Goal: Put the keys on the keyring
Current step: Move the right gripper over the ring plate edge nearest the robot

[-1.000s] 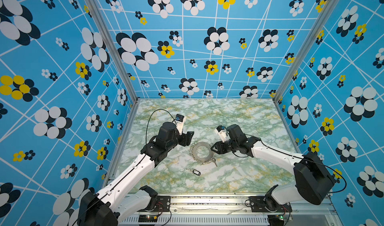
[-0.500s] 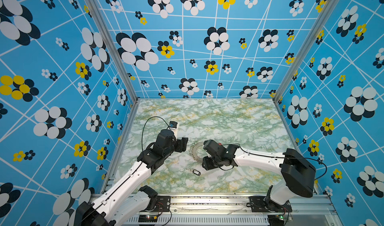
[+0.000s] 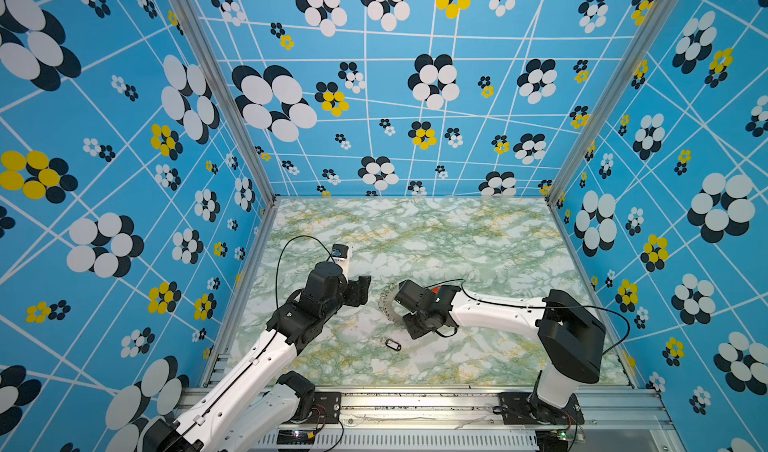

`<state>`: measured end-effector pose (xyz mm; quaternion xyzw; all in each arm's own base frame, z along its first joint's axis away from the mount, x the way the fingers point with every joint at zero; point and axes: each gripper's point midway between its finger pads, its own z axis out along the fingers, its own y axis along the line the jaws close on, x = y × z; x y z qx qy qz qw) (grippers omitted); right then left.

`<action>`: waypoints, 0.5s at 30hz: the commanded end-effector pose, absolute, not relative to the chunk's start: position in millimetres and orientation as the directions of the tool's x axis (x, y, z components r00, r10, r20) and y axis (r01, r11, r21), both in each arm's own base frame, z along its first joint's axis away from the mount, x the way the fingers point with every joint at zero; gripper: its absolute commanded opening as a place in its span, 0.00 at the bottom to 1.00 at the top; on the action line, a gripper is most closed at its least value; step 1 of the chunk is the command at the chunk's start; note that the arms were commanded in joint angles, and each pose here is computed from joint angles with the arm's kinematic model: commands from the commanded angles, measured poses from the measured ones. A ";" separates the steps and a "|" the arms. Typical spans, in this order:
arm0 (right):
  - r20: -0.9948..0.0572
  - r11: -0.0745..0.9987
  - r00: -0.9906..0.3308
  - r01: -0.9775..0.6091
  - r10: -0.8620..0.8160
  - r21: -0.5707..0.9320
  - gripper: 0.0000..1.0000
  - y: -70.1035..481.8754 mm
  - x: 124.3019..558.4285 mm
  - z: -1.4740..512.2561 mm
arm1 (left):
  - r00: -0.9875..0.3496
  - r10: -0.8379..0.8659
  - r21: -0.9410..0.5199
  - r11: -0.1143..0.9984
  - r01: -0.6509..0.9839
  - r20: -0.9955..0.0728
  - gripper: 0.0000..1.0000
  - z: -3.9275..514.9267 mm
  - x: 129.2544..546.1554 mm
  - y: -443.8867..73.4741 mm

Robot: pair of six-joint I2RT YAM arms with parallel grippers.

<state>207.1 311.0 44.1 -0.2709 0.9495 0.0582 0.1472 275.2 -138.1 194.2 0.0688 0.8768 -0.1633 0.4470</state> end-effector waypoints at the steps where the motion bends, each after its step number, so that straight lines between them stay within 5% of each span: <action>1: -0.306 0.818 -0.772 -0.573 -0.557 -0.045 0.35 299.8 208.5 44.1 | -0.606 -0.038 -0.224 0.946 0.234 -0.795 0.77 186.3 273.2 -131.4; 15: -0.327 0.780 -0.720 -0.619 -0.612 -0.098 0.24 292.8 213.9 46.2 | -0.615 -0.041 -0.230 0.945 0.231 -0.788 0.77 183.5 276.2 -133.2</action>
